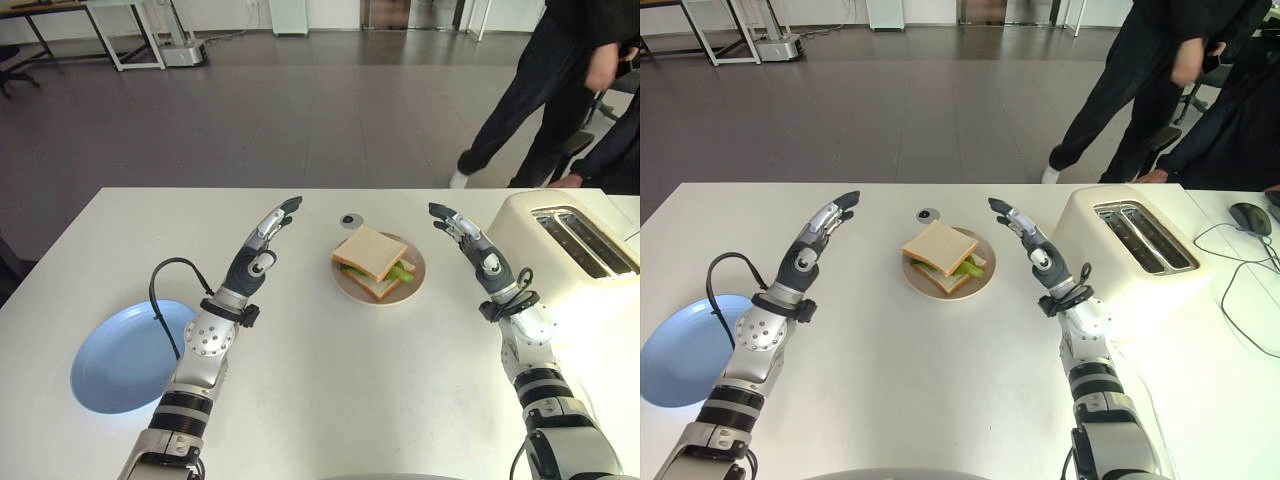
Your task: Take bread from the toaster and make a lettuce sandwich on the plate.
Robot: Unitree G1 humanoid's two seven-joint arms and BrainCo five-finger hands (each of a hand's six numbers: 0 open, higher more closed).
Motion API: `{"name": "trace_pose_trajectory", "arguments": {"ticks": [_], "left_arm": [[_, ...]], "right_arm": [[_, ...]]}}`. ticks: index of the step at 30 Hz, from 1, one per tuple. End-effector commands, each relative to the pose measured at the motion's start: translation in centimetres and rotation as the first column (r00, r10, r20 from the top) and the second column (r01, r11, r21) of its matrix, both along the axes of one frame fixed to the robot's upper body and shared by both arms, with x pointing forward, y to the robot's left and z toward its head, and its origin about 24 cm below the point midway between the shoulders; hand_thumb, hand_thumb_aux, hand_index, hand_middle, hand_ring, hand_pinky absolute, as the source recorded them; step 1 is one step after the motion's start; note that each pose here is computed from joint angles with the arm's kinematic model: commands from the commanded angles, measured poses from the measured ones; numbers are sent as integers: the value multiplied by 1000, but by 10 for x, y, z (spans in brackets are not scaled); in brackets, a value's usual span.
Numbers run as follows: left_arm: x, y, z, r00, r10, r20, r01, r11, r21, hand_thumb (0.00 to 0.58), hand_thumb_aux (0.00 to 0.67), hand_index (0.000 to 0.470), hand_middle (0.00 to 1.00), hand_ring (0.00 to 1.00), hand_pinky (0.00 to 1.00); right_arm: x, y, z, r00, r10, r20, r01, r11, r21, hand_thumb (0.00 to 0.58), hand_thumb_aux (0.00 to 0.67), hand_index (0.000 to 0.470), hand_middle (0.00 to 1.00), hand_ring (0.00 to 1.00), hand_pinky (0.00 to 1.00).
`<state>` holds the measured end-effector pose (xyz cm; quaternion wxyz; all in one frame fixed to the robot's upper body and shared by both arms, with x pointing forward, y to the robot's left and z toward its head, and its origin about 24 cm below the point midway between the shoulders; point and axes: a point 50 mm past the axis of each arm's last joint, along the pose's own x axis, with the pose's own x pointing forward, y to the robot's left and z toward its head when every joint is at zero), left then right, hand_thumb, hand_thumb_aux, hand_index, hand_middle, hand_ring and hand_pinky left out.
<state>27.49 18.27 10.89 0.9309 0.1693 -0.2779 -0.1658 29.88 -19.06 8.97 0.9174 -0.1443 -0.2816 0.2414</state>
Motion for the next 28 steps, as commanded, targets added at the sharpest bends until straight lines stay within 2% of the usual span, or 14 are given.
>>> {"name": "trace_pose_trajectory", "arguments": {"ticks": [1,28], "left_arm": [[-1,3,2,1000,5,-5,-5,1000,-7,0,0,0,0,0,0],[-5,-4,1,1000,5,4,-5,998,63,0,0,0,0,0,0]], "right_arm": [[3,2,3,1000,3,5,-3,1000,-7,0,0,0,0,0,0],[6,6,7,1000,3,24,-3,1000,-6,0,0,0,0,0,0]]}}
